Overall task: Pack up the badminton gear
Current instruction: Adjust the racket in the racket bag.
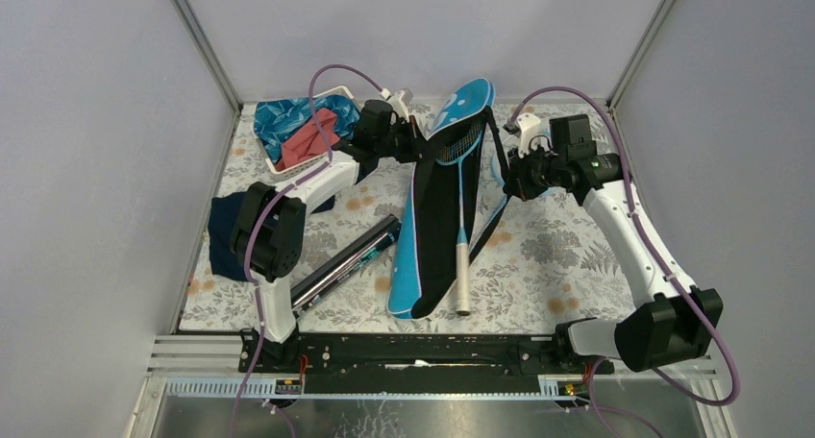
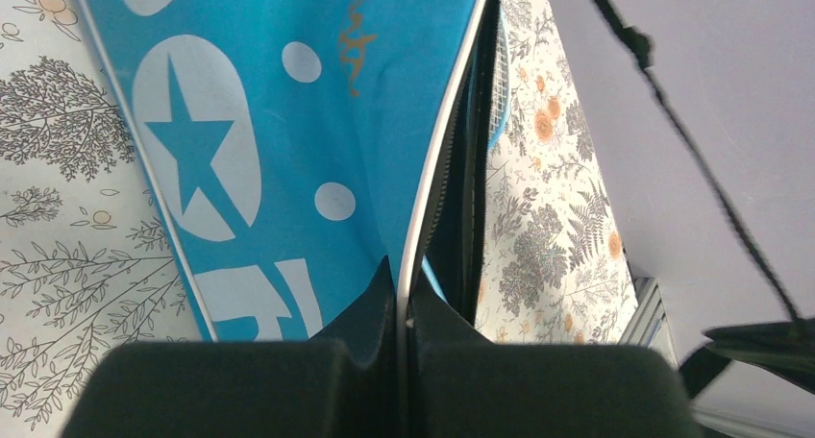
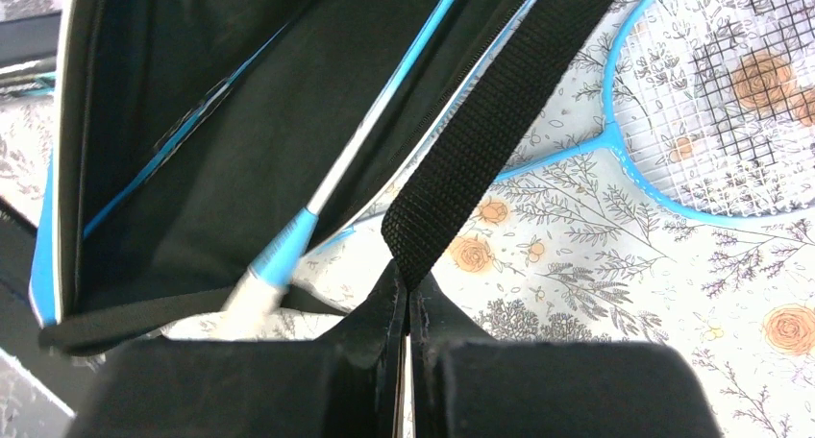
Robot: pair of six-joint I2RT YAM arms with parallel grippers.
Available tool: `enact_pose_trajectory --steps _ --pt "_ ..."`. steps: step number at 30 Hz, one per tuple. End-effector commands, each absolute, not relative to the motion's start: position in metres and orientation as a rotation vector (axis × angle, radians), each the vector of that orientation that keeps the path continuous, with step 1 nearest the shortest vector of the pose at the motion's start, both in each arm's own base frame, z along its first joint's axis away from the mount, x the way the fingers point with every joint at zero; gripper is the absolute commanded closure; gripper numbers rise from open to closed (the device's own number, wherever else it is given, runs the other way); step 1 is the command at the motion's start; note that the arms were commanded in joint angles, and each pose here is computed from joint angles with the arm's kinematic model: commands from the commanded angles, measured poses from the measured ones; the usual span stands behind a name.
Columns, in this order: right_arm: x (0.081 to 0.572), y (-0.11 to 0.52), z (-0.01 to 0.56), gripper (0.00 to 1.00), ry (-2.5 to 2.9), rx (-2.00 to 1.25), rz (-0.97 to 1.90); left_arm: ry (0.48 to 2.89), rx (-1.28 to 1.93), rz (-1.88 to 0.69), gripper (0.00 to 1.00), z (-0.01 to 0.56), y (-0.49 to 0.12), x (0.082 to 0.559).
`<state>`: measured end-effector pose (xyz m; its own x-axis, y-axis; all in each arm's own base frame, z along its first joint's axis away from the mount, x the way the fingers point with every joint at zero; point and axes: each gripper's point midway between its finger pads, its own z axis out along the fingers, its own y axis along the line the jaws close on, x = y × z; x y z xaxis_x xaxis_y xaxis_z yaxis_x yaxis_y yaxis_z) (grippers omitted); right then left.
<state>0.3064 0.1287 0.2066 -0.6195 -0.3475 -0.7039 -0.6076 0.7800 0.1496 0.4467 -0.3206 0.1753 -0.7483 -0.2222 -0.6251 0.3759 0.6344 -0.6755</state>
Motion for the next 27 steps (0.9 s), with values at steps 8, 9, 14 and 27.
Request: enact_pose_trajectory --steps 8,9,14,27 --pt "0.278 0.161 0.29 1.0 2.034 -0.837 0.733 2.099 0.22 -1.069 0.96 0.204 -0.32 0.446" --pt "0.277 0.164 0.293 1.0 2.025 -0.839 0.755 2.102 0.224 -1.063 0.95 0.202 -0.319 0.446" --pt "0.278 0.171 0.309 1.0 1.99 -0.827 0.811 2.107 0.256 -1.028 0.85 0.2 -0.317 0.445" --pt "0.296 0.188 0.355 1.0 1.912 -0.737 0.924 2.031 0.447 -1.032 0.34 0.222 -0.315 0.425"
